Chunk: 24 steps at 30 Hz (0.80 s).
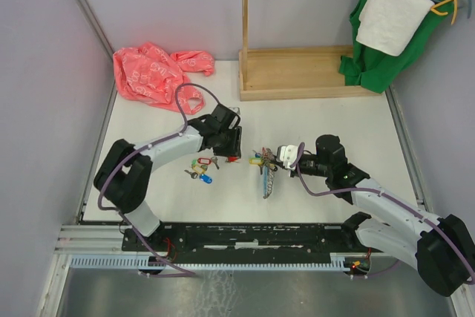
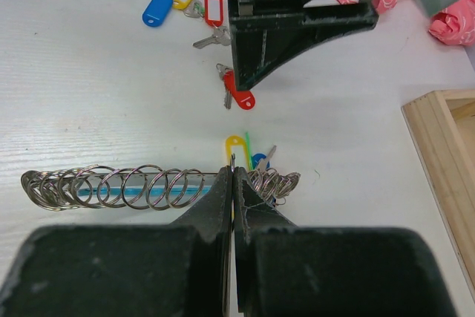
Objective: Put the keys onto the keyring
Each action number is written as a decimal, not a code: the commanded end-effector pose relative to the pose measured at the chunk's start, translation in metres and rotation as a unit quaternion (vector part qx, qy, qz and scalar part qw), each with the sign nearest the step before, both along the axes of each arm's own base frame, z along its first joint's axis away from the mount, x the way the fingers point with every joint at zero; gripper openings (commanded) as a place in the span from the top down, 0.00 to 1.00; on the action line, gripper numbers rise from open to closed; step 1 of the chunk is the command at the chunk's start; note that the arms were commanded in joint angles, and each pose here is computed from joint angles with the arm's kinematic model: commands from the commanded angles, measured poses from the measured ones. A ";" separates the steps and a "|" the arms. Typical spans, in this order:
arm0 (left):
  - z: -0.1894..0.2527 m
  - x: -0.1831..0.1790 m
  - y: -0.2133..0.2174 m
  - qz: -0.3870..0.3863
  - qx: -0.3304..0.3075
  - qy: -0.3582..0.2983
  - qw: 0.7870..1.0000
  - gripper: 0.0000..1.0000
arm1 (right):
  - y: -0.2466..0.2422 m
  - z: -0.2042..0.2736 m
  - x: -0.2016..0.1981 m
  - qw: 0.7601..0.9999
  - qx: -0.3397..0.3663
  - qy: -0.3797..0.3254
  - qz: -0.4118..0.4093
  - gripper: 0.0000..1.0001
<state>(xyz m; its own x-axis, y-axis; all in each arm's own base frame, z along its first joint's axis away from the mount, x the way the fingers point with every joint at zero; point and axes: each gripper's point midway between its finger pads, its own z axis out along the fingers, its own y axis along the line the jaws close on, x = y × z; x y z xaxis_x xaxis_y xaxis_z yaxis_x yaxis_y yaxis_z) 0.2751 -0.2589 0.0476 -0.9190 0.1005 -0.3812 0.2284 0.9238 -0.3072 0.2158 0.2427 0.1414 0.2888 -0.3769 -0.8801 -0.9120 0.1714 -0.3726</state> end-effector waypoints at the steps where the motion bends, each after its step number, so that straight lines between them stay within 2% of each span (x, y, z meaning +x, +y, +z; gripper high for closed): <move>1: 0.022 0.007 0.028 -0.053 0.077 -0.096 0.991 0.51 | 0.006 0.025 0.004 0.999 0.032 -0.036 0.008 0.99; 8: 0.004 0.001 0.033 -0.158 0.209 -0.155 0.952 0.52 | 0.006 0.025 0.003 0.999 0.032 -0.036 0.008 0.99; 11: -0.004 0.003 0.037 -0.184 0.245 -0.162 0.938 0.54 | 0.006 0.025 0.003 0.999 0.032 -0.037 0.008 0.99; 17: -0.015 0.003 0.038 -0.226 0.276 -0.174 0.918 0.60 | 0.006 0.025 0.003 0.999 0.033 -0.037 0.009 0.99; 24: -0.027 -0.001 0.036 -0.254 0.286 -0.162 0.910 0.65 | 0.006 0.025 0.003 0.999 0.032 -0.037 0.009 0.99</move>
<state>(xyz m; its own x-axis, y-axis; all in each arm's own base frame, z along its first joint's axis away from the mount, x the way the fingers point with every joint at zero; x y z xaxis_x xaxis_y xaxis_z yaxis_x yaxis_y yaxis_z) 0.2675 -0.2200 0.0219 -0.6024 0.6995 -0.3844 0.6310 0.7123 0.3073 0.2152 0.2429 0.1416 0.2869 -0.3745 -0.8817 -0.9132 0.1712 -0.3698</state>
